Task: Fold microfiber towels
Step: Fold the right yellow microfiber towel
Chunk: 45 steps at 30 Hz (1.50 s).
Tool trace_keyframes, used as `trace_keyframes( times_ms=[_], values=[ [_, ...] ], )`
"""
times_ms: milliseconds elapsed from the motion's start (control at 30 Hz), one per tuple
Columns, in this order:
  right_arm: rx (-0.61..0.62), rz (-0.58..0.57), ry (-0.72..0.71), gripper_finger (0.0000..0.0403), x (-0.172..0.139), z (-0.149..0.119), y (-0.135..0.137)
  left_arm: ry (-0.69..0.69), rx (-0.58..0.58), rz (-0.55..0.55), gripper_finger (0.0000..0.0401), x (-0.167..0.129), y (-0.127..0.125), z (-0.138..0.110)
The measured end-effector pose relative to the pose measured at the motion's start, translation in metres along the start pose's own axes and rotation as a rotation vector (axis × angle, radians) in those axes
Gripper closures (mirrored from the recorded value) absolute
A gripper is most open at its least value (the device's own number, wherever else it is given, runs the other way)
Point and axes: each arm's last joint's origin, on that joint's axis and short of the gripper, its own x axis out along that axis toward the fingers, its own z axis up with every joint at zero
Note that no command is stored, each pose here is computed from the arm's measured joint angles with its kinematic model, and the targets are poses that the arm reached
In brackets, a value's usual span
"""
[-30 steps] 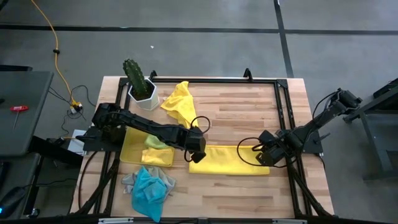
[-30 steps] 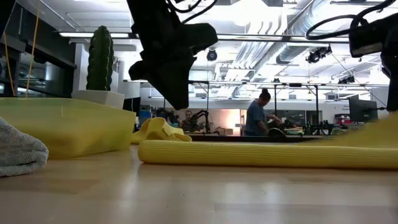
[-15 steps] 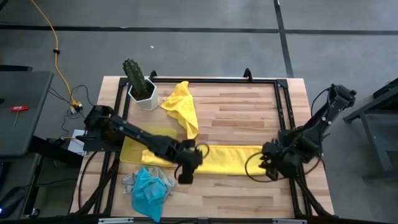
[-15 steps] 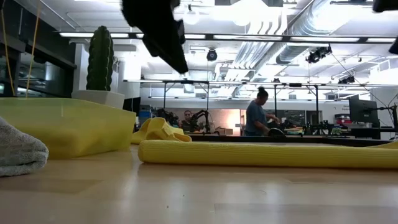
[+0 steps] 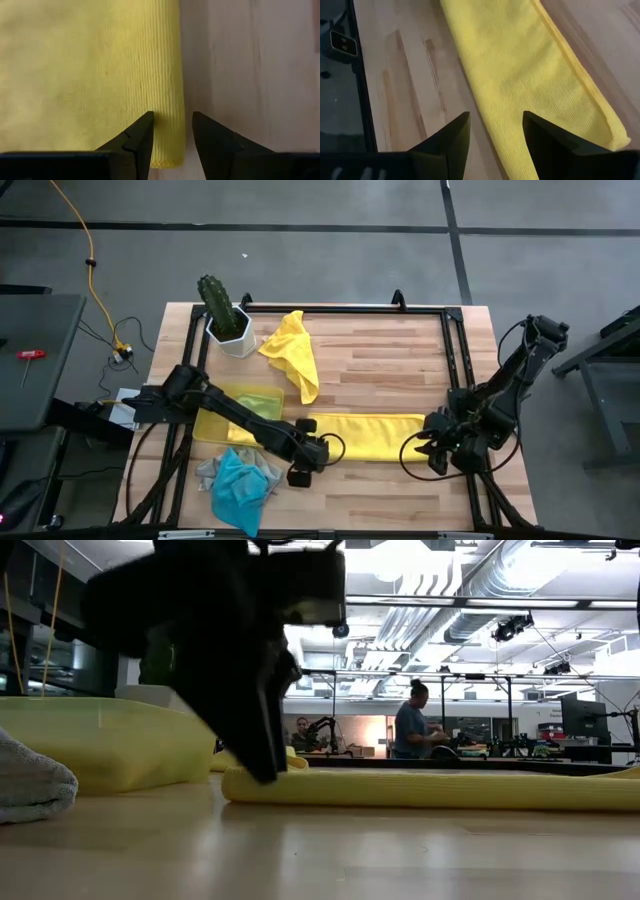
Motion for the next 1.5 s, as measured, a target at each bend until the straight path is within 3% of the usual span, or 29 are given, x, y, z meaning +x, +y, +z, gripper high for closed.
trace_keyframes(
  times_ms=[200, 400, 567, 800, 900, 1267, 1500],
  values=[
    [-0.218, 0.011, 0.151, 0.0229, 0.011, -0.007, 0.005, 0.021, 0.027, -0.034, 0.0274, 0.001, -0.001, -0.001],
    [-0.395, 0.094, 0.237, 0.0229, 0.035, -0.012, 0.023, 0.021, 0.023, -0.034, 0.0274, 0.002, -0.001, -0.001],
    [-0.465, -0.008, 0.289, 0.0229, 0.056, -0.015, 0.020, 0.021, 0.017, -0.035, 0.0274, 0.002, -0.001, -0.001],
    [-0.591, -0.157, 0.467, 0.0229, 0.069, -0.028, 0.007, 0.024, -0.010, -0.036, 0.0274, 0.002, -0.001, -0.002],
    [-0.602, -0.175, 0.481, 0.0229, 0.072, -0.031, 0.007, 0.031, -0.015, -0.035, 0.0274, 0.002, -0.001, -0.002],
    [-0.596, -0.074, 0.452, 0.0229, 0.079, -0.045, 0.008, 0.035, -0.015, -0.049, 0.0274, 0.002, -0.002, -0.002],
    [-0.519, -0.093, 0.489, 0.0229, 0.082, -0.050, 0.000, 0.034, 0.025, -0.051, 0.0274, 0.002, -0.001, -0.002]
  ],
)
